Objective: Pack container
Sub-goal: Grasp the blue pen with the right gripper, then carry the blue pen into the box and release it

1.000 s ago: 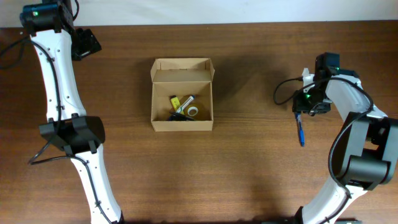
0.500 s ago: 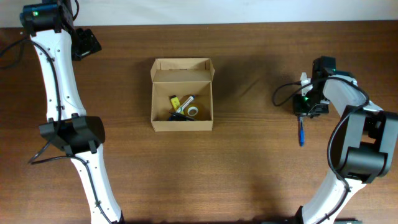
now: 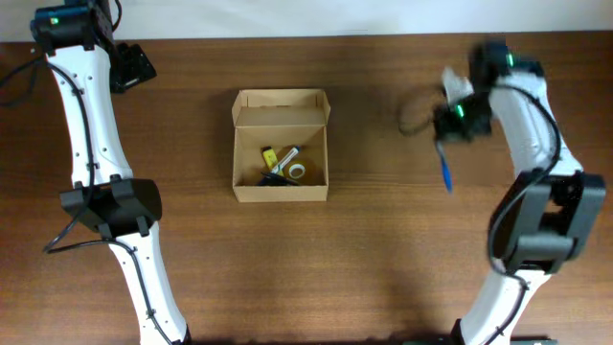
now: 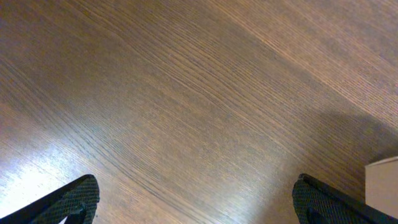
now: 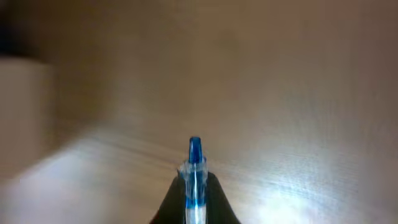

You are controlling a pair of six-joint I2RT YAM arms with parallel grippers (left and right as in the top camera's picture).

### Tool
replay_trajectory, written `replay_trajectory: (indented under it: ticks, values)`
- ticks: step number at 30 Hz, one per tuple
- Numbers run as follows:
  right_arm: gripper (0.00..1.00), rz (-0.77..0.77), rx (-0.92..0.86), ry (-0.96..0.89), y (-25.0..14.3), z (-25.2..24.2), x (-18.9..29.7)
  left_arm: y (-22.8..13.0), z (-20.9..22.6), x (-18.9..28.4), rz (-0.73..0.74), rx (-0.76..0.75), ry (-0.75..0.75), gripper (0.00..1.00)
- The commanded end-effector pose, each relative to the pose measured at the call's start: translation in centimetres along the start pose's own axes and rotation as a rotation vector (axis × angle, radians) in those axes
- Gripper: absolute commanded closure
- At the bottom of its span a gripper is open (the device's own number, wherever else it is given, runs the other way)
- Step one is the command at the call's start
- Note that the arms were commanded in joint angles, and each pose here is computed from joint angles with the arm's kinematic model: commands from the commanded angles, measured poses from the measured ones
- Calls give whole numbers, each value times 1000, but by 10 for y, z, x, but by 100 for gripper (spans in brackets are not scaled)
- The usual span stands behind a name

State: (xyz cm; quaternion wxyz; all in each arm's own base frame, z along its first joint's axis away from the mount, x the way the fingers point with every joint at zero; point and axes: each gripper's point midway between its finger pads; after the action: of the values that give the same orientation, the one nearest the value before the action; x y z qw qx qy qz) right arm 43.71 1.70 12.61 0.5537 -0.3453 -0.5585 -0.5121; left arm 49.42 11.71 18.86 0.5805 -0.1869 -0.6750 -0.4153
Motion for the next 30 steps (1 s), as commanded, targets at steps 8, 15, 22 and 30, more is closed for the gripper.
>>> replay_trajectory:
  ticks: [8,15,22,30]
  values:
    - [96,-296,700,-81,63,227,92,2,2,1,-7,-9,5,0]
    - [96,-113,1142,6,19,296,19,2,2,1,-7,-9,5,0]
    - [96,16,1287,197,-13,325,-61,2,2,1,-7,-9,5,0]
    - [96,32,1336,202,-16,339,-91,2,2,1,-7,-8,5,0]
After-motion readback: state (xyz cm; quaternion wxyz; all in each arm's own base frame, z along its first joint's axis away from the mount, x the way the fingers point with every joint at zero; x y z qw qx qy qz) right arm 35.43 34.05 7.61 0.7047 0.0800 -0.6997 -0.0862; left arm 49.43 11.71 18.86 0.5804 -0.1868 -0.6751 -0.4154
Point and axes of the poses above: each gripper's point midway between its finger pads, its own x axis back along the fingers, its own z axis along the line the jaws close on, y = z × x, and after that the axes turned 6 degrees about x, right-handed
